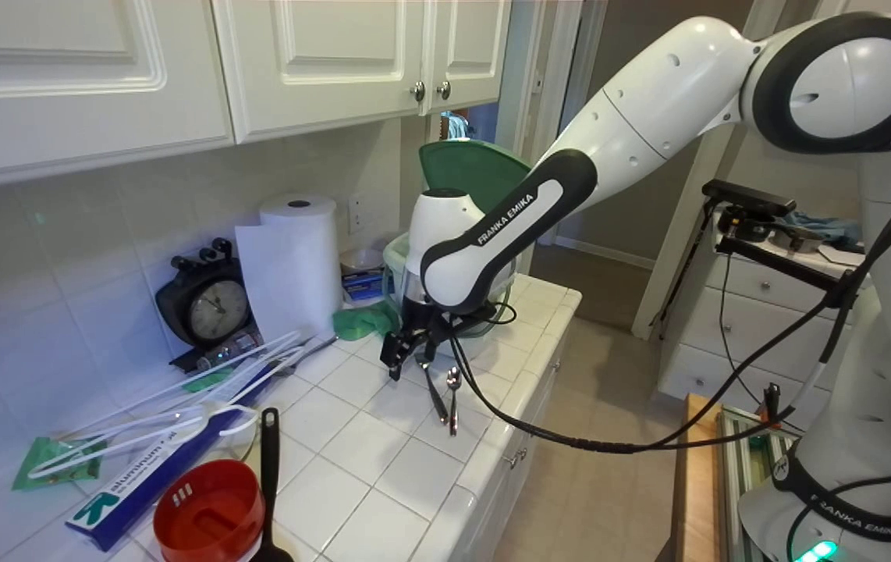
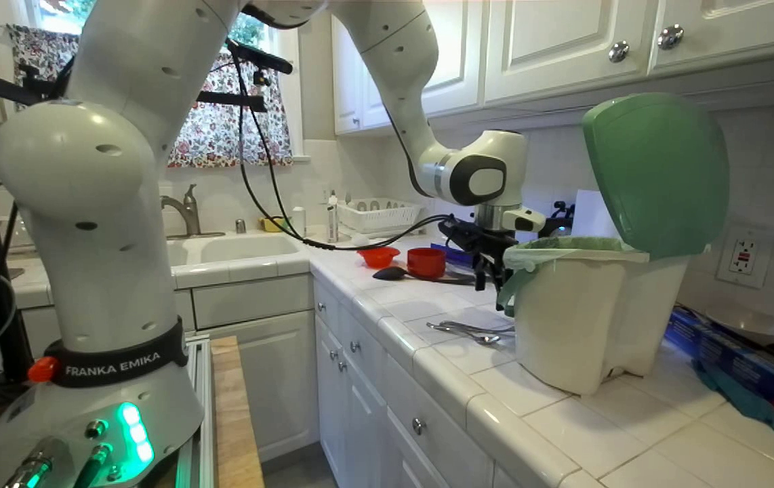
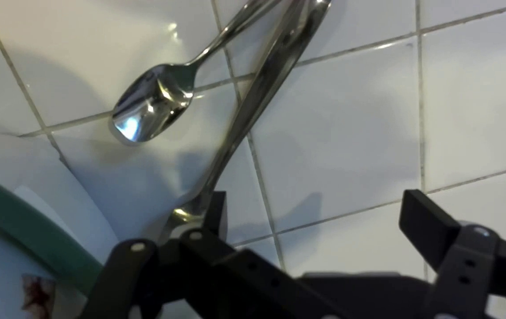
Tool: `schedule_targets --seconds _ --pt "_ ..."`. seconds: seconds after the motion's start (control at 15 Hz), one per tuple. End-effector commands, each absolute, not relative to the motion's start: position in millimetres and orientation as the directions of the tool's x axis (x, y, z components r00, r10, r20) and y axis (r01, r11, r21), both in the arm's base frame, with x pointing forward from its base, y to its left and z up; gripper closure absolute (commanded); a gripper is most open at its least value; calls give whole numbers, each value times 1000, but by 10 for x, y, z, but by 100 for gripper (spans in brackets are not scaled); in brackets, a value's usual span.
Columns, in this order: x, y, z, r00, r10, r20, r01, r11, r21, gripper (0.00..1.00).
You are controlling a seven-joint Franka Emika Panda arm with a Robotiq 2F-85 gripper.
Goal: Use the silver fork to close the bin
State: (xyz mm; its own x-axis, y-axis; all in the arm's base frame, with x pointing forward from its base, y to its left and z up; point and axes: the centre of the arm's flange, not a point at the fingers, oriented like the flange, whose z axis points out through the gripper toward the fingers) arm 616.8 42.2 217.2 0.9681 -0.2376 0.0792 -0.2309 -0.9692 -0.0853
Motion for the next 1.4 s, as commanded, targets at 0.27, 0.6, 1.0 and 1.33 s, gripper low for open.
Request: schedule_targets --seconds 0.27,0.6,1.0,1.33 --pt "6276 459 1952 944 -321 83 -319 -947 -35 0" --pt "6294 471 1887 942 -318 104 -322 -946 25 0" --pt "6321 526 1862 935 -337 113 -343 -938 42 0" --pt "6281 561 1896 910 -398 117 -407 -911 69 0"
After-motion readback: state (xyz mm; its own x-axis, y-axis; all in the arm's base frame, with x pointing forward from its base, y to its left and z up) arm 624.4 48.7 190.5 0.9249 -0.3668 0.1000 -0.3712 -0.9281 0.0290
